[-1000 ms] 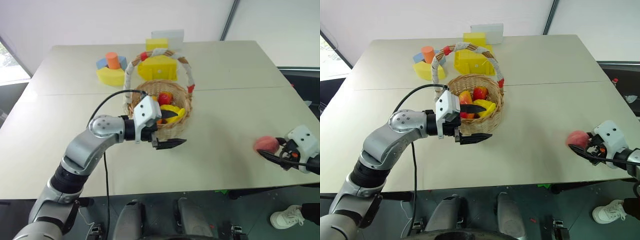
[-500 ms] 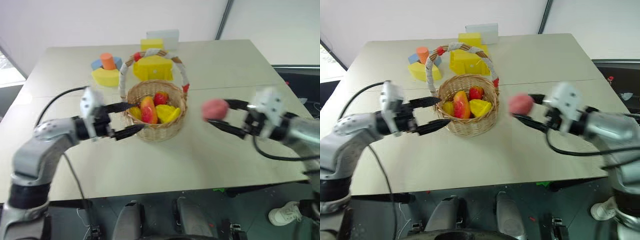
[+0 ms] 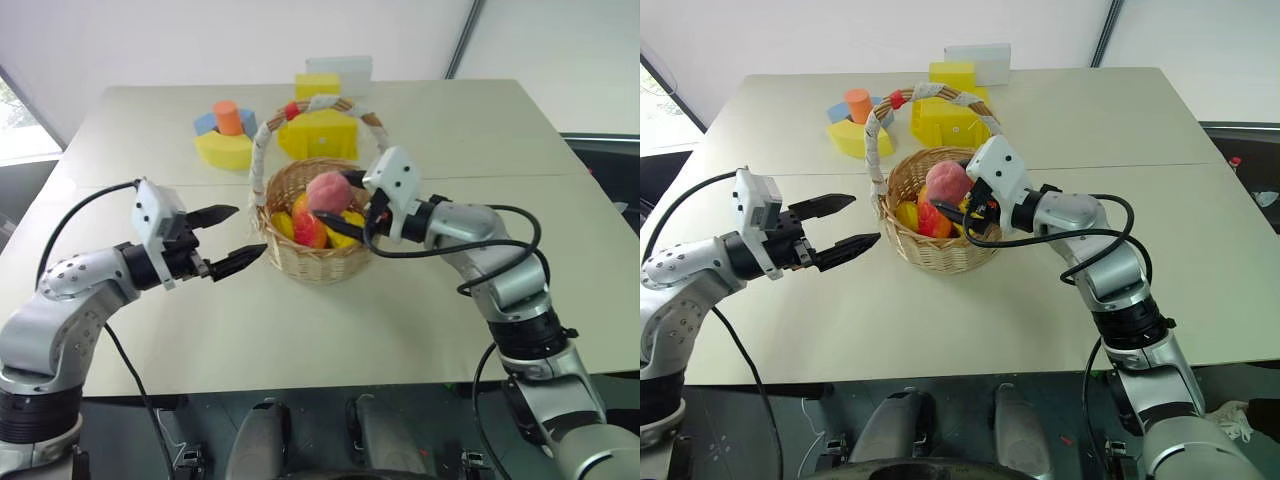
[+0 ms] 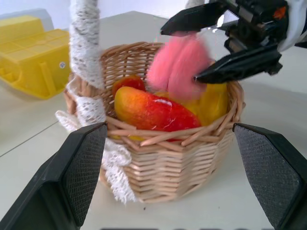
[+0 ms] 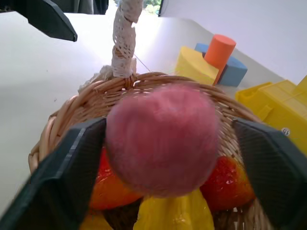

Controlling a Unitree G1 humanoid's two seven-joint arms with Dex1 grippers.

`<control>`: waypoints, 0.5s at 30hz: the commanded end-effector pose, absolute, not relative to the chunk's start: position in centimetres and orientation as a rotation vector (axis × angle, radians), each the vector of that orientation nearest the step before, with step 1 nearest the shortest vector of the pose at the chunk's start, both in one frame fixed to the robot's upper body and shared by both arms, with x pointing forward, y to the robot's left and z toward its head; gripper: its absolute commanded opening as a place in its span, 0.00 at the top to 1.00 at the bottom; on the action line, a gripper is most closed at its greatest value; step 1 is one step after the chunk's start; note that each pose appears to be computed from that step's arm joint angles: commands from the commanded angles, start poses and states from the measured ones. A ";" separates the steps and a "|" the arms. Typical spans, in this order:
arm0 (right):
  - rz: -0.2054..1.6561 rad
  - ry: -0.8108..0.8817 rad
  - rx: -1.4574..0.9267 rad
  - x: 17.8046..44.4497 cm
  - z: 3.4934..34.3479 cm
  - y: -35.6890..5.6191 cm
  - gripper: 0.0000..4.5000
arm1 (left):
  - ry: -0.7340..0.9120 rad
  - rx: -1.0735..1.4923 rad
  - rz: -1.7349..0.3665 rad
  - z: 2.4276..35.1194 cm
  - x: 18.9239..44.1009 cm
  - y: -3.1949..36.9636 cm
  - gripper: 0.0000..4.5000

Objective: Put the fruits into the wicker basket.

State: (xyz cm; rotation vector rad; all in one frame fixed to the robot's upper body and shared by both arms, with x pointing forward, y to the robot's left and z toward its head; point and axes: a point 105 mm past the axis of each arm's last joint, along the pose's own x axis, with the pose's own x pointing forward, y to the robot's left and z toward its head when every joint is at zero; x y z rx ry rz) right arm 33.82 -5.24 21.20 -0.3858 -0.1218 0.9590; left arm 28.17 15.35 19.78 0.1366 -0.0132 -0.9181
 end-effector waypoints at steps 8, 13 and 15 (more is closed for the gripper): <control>1.000 -0.206 -0.266 28.1 23.3 -9.8 0.01 | -0.050 0.133 -0.918 20.3 27.8 14.9 0.00; 0.767 -0.180 -0.229 31.6 22.8 -11.7 0.01 | -0.045 0.120 -0.938 19.9 28.1 14.2 0.00; 0.679 -0.167 -0.215 33.3 22.6 -12.3 0.01 | -0.049 0.120 -0.943 19.9 28.2 14.0 0.00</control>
